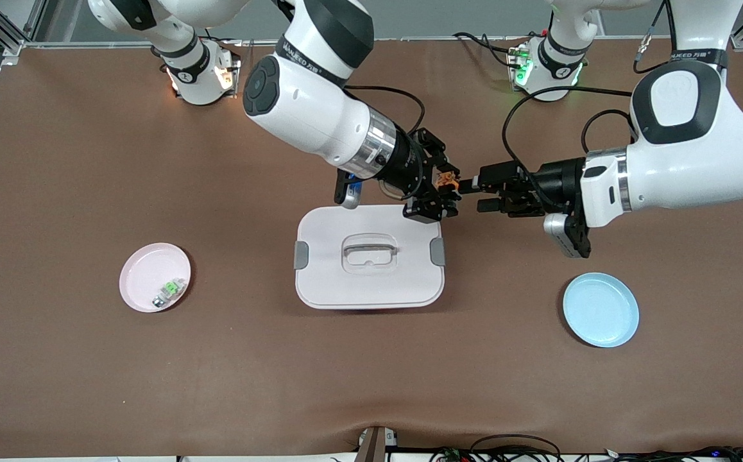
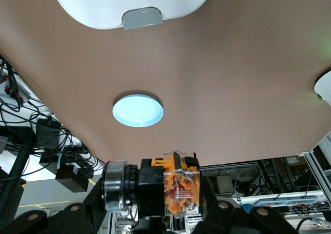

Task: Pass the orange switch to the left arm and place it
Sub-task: 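Grasp the switch with the left gripper beside the right gripper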

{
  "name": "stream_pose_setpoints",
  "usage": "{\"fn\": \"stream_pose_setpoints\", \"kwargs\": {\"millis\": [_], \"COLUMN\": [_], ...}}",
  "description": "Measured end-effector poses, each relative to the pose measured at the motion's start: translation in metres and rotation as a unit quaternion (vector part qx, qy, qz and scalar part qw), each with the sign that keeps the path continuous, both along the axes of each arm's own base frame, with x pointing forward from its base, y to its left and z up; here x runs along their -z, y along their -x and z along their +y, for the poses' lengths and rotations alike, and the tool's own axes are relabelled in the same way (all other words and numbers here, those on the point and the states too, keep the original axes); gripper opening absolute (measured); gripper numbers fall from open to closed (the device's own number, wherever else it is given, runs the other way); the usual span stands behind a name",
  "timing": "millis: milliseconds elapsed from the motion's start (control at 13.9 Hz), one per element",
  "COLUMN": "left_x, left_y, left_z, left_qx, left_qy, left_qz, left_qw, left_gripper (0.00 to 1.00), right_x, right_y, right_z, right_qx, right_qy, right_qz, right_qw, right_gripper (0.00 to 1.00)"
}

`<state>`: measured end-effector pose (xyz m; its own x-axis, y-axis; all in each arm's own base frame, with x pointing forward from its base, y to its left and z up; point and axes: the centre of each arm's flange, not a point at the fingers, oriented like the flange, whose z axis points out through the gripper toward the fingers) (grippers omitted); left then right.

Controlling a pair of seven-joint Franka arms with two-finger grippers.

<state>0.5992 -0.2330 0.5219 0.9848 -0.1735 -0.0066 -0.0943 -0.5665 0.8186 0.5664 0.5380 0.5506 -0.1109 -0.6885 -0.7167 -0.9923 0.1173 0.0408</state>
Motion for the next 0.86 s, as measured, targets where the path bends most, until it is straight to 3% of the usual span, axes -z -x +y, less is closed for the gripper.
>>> {"fn": "stream_pose_setpoints", "kwargs": {"millis": [216,648,865], "left_x": [-0.001,-0.001,-0.002], "left_y": [0.002,0.006,0.007], "left_z": [-0.008,-0.018,-0.023], "left_qx": [0.001,0.004,0.006], "left_qy": [0.007,0.011,0.011], "left_qz": [0.002,0.006,0.005], "left_qw": [1.000,1.000,1.000], "left_gripper": [0.69,0.64,0.52], "right_x": [0.000,0.000,0.000], "right_y": [0.000,0.000,-0.001], "right_z": [0.000,0.000,0.000], "right_qx": [0.000,0.001,0.004], "right_qy": [0.000,-0.001,-0.003], "right_qz": [0.000,0.000,-0.003], "right_qw": [1.000,1.000,1.000], "right_gripper": [0.72,0.72,0.72]}}
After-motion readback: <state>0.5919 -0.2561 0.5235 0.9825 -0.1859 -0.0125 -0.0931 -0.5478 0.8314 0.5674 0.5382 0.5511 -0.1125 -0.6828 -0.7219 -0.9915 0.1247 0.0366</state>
